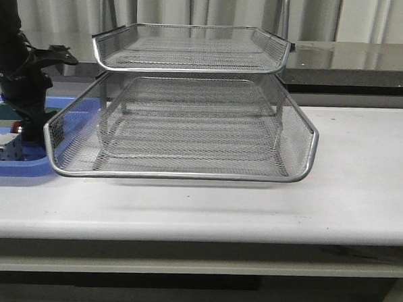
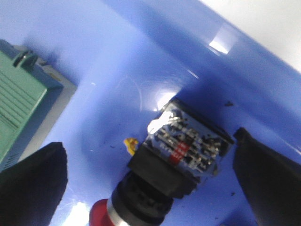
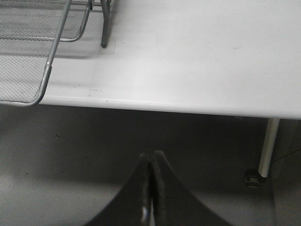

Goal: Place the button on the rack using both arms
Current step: 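Lower the left gripper onto the red push button in the blue tray, then close the left gripper on the button and lift it up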

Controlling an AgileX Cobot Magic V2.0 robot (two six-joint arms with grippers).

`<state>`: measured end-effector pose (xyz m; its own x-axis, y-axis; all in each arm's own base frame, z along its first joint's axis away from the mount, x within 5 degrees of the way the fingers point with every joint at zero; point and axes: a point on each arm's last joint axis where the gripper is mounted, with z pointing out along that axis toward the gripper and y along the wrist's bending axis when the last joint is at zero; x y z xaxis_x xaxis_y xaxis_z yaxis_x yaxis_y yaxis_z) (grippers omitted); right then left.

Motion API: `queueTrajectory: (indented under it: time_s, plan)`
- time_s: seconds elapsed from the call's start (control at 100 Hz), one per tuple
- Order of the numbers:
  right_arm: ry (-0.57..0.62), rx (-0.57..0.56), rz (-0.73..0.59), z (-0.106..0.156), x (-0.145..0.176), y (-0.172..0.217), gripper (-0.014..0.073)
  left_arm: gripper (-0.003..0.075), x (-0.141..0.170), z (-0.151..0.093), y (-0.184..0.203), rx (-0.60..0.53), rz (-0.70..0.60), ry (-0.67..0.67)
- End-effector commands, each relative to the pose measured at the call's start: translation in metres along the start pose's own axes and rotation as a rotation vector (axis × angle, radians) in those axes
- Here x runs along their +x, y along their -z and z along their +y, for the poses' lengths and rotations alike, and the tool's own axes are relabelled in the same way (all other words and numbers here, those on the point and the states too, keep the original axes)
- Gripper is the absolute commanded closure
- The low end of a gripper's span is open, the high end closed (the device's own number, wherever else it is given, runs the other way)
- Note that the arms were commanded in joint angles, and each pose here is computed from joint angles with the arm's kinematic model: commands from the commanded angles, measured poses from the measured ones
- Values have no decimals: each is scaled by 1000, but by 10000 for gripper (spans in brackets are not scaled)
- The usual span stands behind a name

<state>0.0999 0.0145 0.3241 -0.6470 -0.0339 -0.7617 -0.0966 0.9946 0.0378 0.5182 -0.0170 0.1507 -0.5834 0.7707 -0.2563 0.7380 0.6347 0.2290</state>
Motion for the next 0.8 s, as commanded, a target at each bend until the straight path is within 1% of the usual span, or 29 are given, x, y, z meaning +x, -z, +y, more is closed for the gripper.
queueTrajectory:
  time_s: [0.0, 0.1, 0.17, 0.29, 0.36, 0.48, 0.63, 0.68, 0.79]
  plan:
    - [11, 2, -87, 0, -11, 6, 663, 64, -12, 8, 32, -74, -73, -6]
    - [11, 2, -87, 0, -11, 6, 663, 166, -12, 8, 32, -74, -73, -6]
    - [11, 2, -87, 0, -11, 6, 663, 267, -12, 9, 32, -75, -74, -6]
    - [11, 2, -87, 0, -11, 6, 663, 468, -13, 9, 32, -84, -81, -6]
    - [11, 2, -87, 0, -11, 6, 663, 567, -14, 11, 35, -92, -88, -7]
    - [11, 2, -87, 0, -11, 6, 663, 710, -18, 14, 46, -89, -88, -9]
    - [11, 2, -87, 0, -11, 6, 663, 716, -23, 17, 72, -60, -70, 2]
    - [11, 2, -87, 0, -11, 6, 663, 716, -26, 19, 84, -61, -75, 35]
    - [11, 2, -87, 0, -11, 6, 663, 716, -28, 23, 110, -55, -78, 156]
